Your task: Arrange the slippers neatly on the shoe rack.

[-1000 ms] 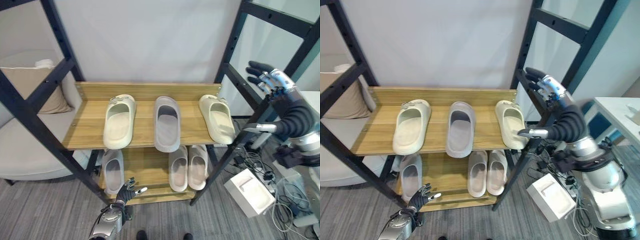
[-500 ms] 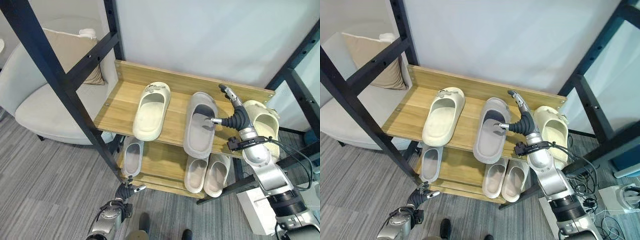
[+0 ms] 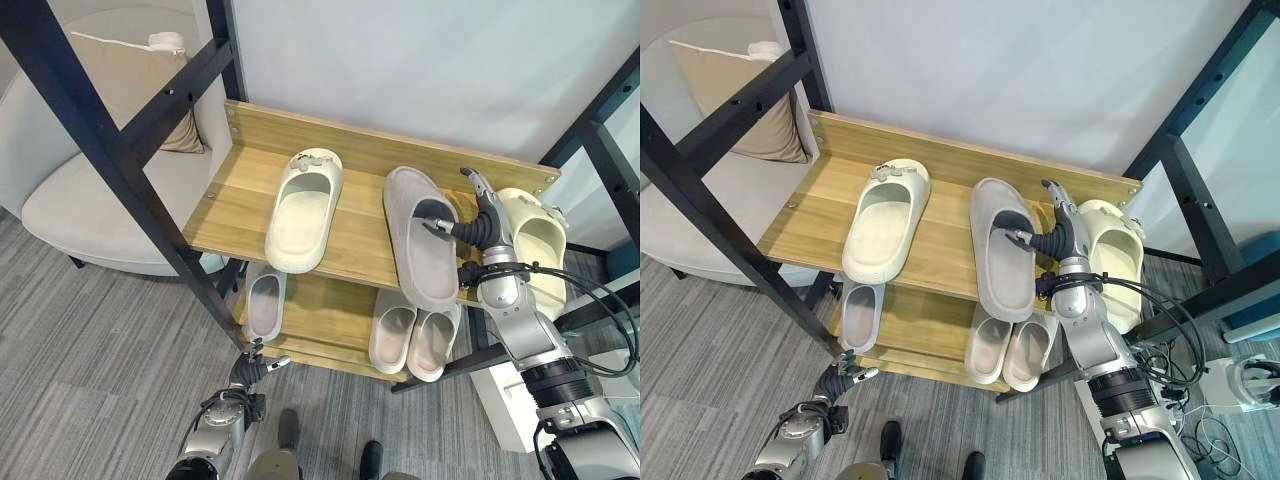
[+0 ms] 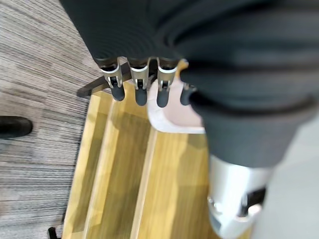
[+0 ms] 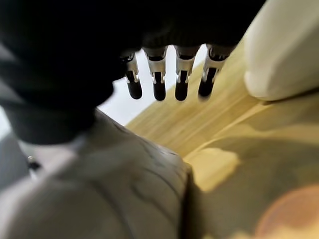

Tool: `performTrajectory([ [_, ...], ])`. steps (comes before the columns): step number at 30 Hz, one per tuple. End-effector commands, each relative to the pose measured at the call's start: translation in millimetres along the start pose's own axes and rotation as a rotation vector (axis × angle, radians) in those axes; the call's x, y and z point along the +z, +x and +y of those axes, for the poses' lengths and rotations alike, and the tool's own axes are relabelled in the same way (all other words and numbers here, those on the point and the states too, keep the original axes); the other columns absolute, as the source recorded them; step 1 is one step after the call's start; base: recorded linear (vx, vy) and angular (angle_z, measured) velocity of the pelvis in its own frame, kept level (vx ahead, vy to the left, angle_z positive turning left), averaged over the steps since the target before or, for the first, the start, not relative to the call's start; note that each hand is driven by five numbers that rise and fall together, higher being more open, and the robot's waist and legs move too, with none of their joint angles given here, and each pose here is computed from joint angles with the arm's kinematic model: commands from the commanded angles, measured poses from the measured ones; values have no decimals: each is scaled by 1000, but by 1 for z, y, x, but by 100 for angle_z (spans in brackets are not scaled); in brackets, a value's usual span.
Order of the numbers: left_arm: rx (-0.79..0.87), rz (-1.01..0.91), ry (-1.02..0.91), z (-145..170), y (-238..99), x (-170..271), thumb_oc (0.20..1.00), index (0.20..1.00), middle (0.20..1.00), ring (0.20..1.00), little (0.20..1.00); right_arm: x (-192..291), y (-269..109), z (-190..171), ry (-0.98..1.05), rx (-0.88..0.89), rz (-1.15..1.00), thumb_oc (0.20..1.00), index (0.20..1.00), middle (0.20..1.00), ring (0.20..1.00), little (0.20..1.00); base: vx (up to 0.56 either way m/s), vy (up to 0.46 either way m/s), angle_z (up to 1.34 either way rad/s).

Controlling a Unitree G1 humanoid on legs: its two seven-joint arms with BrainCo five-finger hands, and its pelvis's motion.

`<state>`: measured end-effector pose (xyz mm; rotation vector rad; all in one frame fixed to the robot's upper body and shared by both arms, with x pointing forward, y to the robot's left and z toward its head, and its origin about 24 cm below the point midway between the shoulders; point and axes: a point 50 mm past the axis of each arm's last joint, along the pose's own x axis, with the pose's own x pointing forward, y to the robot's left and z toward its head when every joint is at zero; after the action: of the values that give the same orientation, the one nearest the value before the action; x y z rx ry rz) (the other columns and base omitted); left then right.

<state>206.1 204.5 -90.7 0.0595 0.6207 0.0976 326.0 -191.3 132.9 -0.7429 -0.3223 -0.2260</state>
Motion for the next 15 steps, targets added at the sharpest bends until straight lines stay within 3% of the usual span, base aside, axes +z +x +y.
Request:
performTrajectory([
  [1,-32,-106,3,-11,8,29,1000,1000,1000,1000,1000,-20,4,5,15,17,117,200,200,200,200,200,0,0,0],
  [5,-45,-103,8,-14,9,28,1000,1000,1000,1000,1000,-9,1,32,393,114,139,200,200,200,200,200,1,-3,-1],
  [7,-48,-103,10,-12,8,28,1000,1000,1000,1000,1000,3,4,31,408,146,79,200,200,200,200,200,0,0,0],
  [8,-18,-120,-12,-5,8,32,1000,1000,1000,1000,1000,46,2,5,533,69,-146,200,200,200,200,200,0,0,0],
  [10,-9,-121,-15,-3,8,32,1000,1000,1000,1000,1000,52,-2,-2,550,46,-188,200,200,200,200,200,19,-9,7],
  [11,31,-122,-37,3,6,31,1000,1000,1000,1000,1000,77,-13,-28,630,-59,-349,200,200,200,200,200,16,-7,7],
  [14,58,-111,-57,7,4,26,1000,1000,1000,1000,1000,94,-28,-39,758,-80,-450,200,200,200,200,200,5,-1,10],
  [15,77,-100,-78,10,2,21,1000,1000,1000,1000,1000,109,-41,-40,878,-14,-538,200,200,200,200,200,-3,-7,-3],
])
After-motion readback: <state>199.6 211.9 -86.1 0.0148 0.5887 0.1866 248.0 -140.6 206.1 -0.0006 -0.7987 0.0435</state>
